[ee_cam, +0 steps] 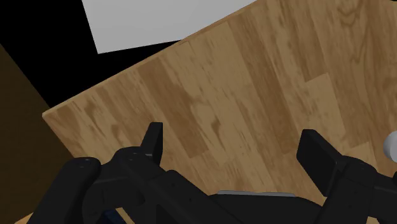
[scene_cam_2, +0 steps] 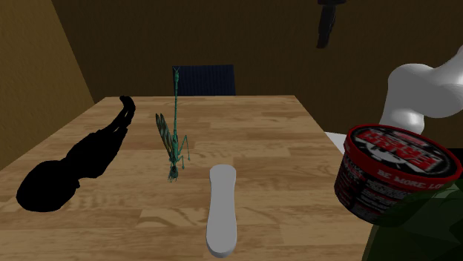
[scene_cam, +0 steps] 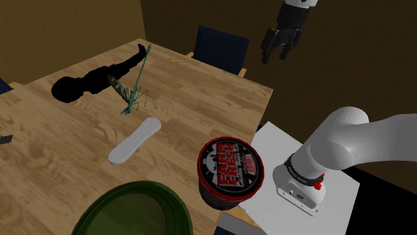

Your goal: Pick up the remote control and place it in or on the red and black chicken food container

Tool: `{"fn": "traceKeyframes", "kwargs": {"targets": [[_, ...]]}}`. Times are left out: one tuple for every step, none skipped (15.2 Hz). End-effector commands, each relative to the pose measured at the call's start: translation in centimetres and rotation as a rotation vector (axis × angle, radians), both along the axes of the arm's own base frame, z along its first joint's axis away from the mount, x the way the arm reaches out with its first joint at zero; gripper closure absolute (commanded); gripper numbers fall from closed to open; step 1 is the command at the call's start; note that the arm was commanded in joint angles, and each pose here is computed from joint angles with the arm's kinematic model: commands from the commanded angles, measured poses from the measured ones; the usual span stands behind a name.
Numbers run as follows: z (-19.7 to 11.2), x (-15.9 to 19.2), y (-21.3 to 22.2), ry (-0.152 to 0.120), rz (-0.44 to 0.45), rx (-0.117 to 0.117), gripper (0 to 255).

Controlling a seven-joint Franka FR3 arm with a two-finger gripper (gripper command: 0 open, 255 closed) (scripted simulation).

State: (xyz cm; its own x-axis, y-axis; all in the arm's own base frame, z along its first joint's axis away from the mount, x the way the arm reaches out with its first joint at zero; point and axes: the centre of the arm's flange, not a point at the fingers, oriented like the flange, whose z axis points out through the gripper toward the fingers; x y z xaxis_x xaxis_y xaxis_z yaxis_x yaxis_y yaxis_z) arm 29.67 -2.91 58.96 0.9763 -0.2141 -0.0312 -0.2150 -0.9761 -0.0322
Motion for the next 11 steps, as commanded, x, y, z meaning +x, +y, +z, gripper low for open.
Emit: {"fn": "traceKeyframes", "kwargs": {"targets": [[0.0,0.0,0.0,0.0,0.0,0.0,0],[-0.5,-0.1,1.2,0.0,-0.023,-0.002,0],[-1.0,-0.2,2.5,0.0,-0.047,-0.003,0],[-1.5,-0.2,3.7,0.0,-0.07,-0.005,0],[-1.9,-0.2,5.0,0.0,-0.094,-0.006,0],[-2.4,-0.2,6.2,0.0,-0.117,-0.008,0],[-2.9,-0.1,7.5,0.0,-0.141,-0.01,0],[-3.4,0.0,8.7,0.0,-0.164,-0.011,0],[-3.9,0.1,9.9,0.0,-0.187,-0.013,0],[-4.4,0.2,11.2,0.0,-0.211,-0.014,0],[-4.9,0.4,12.4,0.0,-0.234,-0.016,0]]}}
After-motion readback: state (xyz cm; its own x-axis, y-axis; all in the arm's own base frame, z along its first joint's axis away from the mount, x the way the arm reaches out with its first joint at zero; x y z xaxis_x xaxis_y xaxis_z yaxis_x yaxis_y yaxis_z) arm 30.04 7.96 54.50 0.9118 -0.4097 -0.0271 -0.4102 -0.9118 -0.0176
